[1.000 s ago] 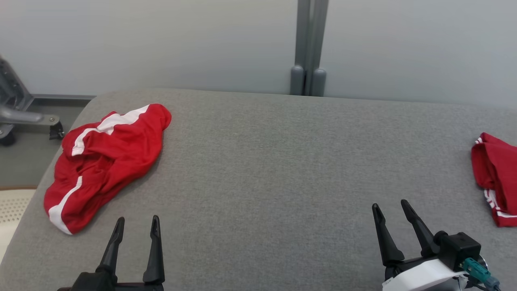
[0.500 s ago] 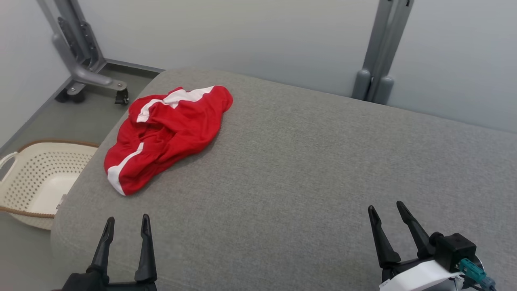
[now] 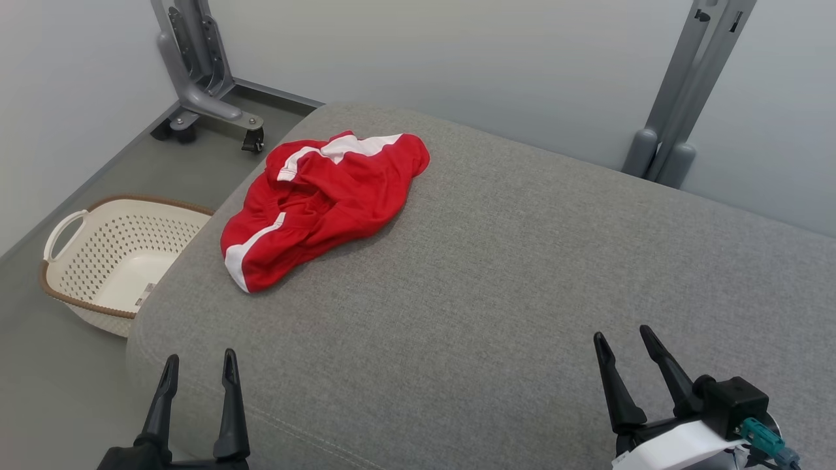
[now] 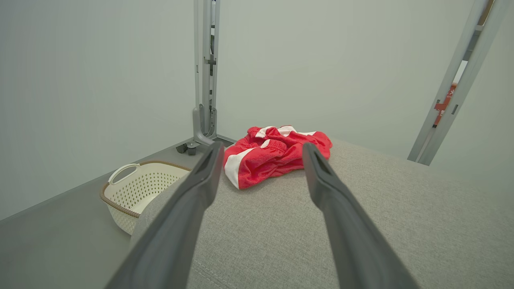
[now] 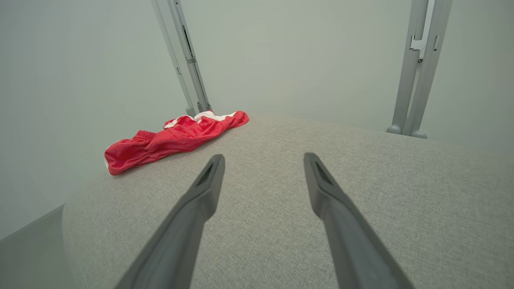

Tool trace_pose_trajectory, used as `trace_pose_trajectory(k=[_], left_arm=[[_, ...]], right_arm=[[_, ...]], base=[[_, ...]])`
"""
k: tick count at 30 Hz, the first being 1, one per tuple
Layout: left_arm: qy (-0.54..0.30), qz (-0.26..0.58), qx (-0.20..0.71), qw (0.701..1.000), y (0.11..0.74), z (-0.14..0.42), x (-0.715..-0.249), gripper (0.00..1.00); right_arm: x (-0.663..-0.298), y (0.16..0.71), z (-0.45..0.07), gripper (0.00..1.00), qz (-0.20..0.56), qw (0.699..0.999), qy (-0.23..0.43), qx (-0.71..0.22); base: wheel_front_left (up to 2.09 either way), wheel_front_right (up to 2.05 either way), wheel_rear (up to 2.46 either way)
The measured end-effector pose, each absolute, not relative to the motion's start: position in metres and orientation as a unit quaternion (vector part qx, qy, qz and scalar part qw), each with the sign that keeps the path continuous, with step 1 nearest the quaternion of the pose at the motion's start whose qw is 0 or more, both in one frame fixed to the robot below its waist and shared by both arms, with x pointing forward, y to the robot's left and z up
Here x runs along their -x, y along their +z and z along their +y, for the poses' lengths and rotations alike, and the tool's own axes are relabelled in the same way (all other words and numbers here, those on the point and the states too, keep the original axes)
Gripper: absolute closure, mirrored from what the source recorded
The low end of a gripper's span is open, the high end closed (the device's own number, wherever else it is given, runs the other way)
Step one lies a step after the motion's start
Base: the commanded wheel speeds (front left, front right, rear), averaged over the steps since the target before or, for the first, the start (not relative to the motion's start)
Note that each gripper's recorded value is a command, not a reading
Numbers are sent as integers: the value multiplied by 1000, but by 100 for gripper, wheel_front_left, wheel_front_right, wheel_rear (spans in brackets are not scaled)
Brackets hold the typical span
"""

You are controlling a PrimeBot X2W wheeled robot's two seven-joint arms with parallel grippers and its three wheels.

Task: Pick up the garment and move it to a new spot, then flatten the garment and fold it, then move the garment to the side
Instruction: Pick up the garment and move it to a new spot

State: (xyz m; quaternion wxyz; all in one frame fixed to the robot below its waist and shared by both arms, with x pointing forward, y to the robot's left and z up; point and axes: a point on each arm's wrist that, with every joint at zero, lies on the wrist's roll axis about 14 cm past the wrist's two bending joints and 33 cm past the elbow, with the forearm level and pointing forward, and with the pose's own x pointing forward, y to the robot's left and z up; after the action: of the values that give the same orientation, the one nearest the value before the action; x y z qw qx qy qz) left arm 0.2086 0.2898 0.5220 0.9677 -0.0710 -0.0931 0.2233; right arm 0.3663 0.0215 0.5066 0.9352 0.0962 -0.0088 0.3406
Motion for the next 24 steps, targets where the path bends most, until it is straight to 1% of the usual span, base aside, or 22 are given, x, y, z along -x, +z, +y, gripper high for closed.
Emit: trace_pose_trajectory(k=[3, 6, 12, 15, 20, 22, 24], left_arm=[[227, -90, 72, 967, 521, 291, -209, 0], [224, -91, 66, 968, 525, 292, -217, 0], [201, -146, -6, 969, 578, 315, -266, 0], [189, -173, -47, 965, 608, 331, -295, 0], [146, -202, -121, 961, 653, 342, -361, 0], [132, -197, -138, 962, 660, 345, -389, 0], [117, -173, -140, 968, 651, 349, -419, 0]], right_arm=[[-367, 503, 23, 0, -5, 934, 345, -93], [-375, 504, 23, 0, -10, 933, 351, -81], [-402, 493, 18, 0, -13, 932, 359, -52], [-418, 487, 13, 0, -13, 933, 357, -41], [-444, 473, 3, 0, -13, 935, 354, -21], [-453, 468, -1, 0, -15, 935, 353, -14], [-465, 461, -8, 0, -14, 938, 347, -6]], base=[[0, 0, 0], [0, 0, 0], [0, 0, 0], [0, 0, 0], [0, 0, 0], [0, 0, 0], [0, 0, 0]])
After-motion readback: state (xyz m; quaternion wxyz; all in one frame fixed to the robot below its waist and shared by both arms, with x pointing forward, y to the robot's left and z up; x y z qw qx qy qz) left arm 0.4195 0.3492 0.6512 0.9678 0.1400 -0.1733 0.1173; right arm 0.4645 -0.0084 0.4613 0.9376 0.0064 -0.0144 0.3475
